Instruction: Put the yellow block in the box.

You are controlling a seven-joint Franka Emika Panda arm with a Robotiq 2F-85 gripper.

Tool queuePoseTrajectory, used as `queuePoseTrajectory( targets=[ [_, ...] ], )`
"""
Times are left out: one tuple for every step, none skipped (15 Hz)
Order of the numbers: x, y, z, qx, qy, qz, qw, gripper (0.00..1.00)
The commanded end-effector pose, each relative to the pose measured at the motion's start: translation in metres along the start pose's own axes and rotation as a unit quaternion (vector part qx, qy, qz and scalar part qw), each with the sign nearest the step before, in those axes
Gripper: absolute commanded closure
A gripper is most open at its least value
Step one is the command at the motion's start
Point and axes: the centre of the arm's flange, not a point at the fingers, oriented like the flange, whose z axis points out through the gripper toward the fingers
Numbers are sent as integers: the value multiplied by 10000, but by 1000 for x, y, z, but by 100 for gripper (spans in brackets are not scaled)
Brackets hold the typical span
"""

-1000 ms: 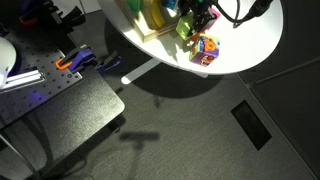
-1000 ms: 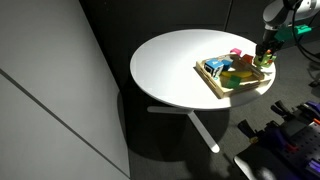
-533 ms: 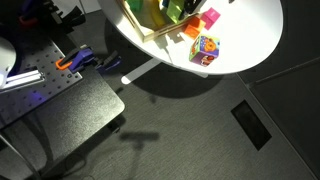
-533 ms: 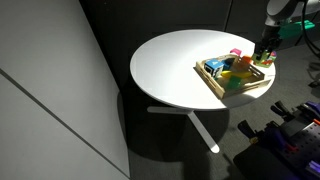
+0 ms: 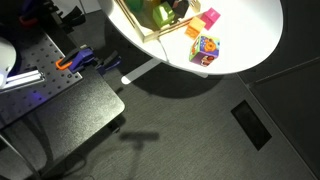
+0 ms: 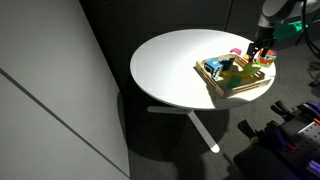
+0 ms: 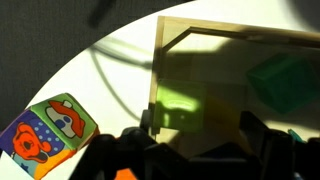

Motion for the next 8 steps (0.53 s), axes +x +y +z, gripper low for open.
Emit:
queuePoseTrajectory(
  targets=[
    [-16, 2, -18, -88, -29, -170, 9998, 0],
    [-19, 3, -20, -109, -87, -213, 9997, 0],
    [-21, 5, -23, -127, -142, -248, 9995, 0],
    [-25, 6, -26, -149, -190, -277, 9993, 0],
    [-28, 8, -30, -168, -283, -312, 9990, 0],
    [-31, 9, -33, -180, -369, -350, 9985, 0],
    [-34, 11, -37, -188, -470, -394, 9979, 0],
    [-37, 12, -41, -182, -551, -423, 9974, 0]
  ],
)
